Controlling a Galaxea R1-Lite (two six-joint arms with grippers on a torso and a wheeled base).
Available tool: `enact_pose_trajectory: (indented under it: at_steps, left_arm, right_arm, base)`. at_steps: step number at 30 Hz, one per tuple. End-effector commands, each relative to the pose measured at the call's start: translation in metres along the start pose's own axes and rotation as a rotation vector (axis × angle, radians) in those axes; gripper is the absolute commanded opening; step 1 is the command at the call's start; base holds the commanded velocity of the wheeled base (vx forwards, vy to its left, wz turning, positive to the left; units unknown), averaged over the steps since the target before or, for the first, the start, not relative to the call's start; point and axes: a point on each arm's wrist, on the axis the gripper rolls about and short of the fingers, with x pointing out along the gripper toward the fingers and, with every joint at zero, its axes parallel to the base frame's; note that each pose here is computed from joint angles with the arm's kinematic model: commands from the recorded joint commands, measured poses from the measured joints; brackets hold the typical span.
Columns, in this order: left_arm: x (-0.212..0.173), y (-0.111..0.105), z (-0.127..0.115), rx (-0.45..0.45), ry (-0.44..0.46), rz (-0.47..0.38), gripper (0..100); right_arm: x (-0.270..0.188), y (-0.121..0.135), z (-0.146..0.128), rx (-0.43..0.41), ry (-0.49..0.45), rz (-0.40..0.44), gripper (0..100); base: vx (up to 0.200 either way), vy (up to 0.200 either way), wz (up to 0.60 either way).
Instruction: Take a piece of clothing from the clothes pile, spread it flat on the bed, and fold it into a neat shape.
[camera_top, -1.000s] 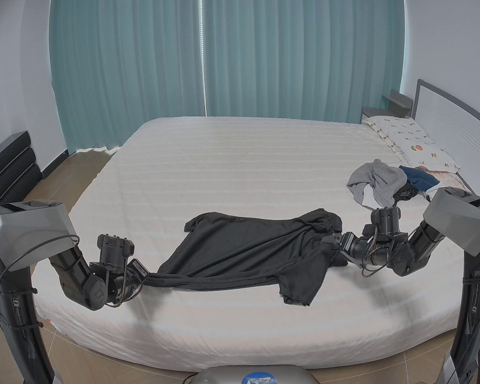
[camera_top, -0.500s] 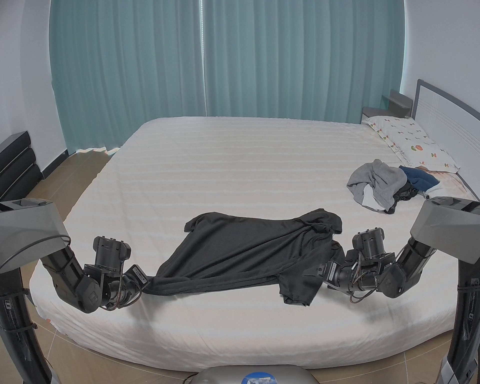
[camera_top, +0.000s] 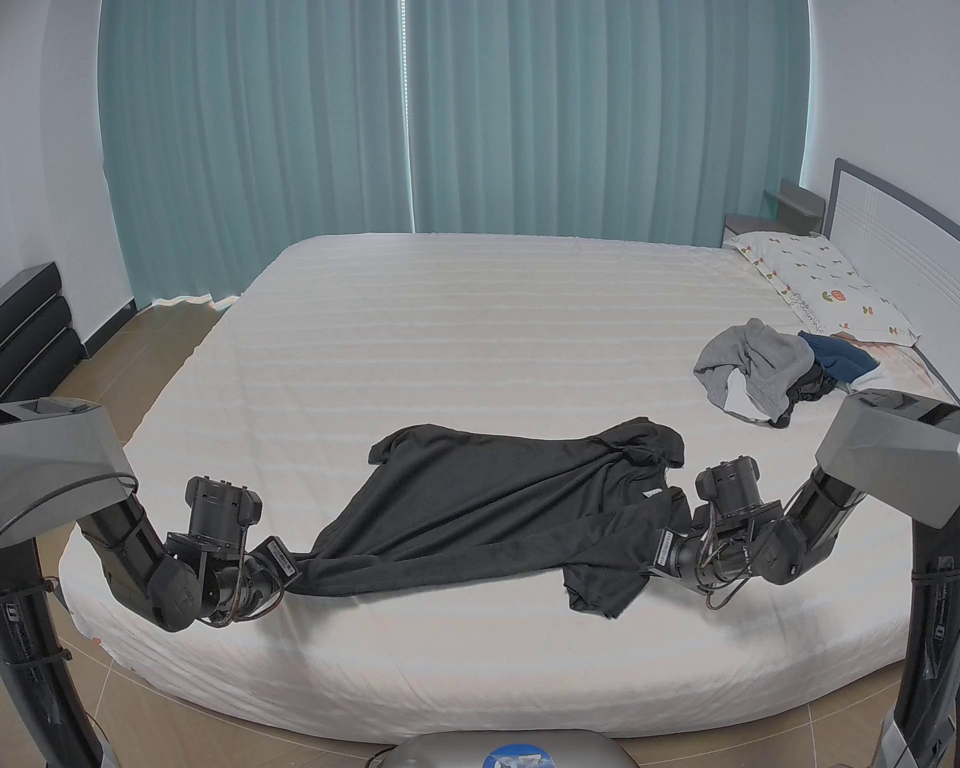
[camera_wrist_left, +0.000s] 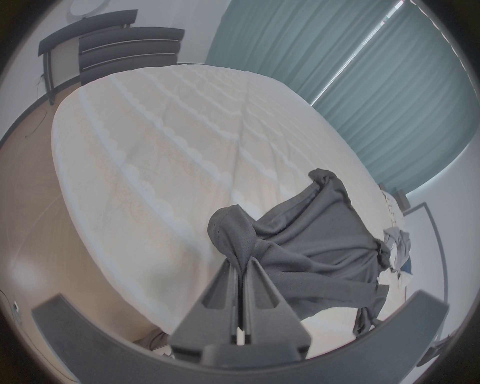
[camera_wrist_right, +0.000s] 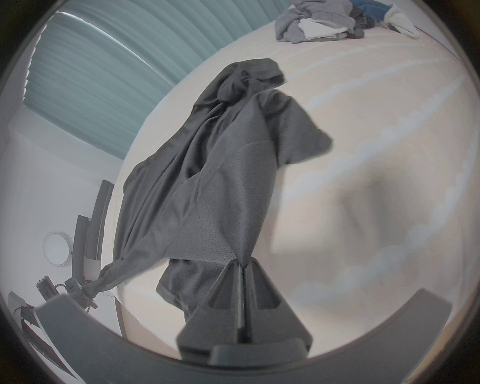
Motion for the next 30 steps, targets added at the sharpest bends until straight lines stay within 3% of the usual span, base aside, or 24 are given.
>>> enact_pose_trajectory:
  at_steps: [1,9,16,22,30]
  left_arm:
    - [-0.011,0.005,-0.01,0.08,0.028,0.011,0]
    - [-0.039,0.003,-0.031,0.21,0.106,0.033,0]
    - [-0.078,-0.002,-0.055,0.336,0.257,0.096,0]
    - [-0.08,0.001,-0.072,0.396,0.319,0.124,0]
    - [-0.073,0.005,-0.08,0.418,0.356,0.155,0]
  right_arm:
    - [-0.048,-0.011,0.014,0.024,-0.015,-0.04,0]
    - [-0.111,-0.038,0.002,-0.06,0.056,-0.125,0]
    - [-0.171,-0.042,-0.021,-0.111,0.177,-0.202,0]
    - [-0.185,-0.051,-0.035,-0.151,0.262,-0.243,0]
    - [-0.177,-0.055,-0.042,-0.154,0.304,-0.254,0]
  base:
    - [0.0,0.0,0.0]
    - [0.0,0.0,0.0]
    - [0.0,0.0,0.0]
    - [0.0,0.0,0.0]
    - [0.0,0.0,0.0]
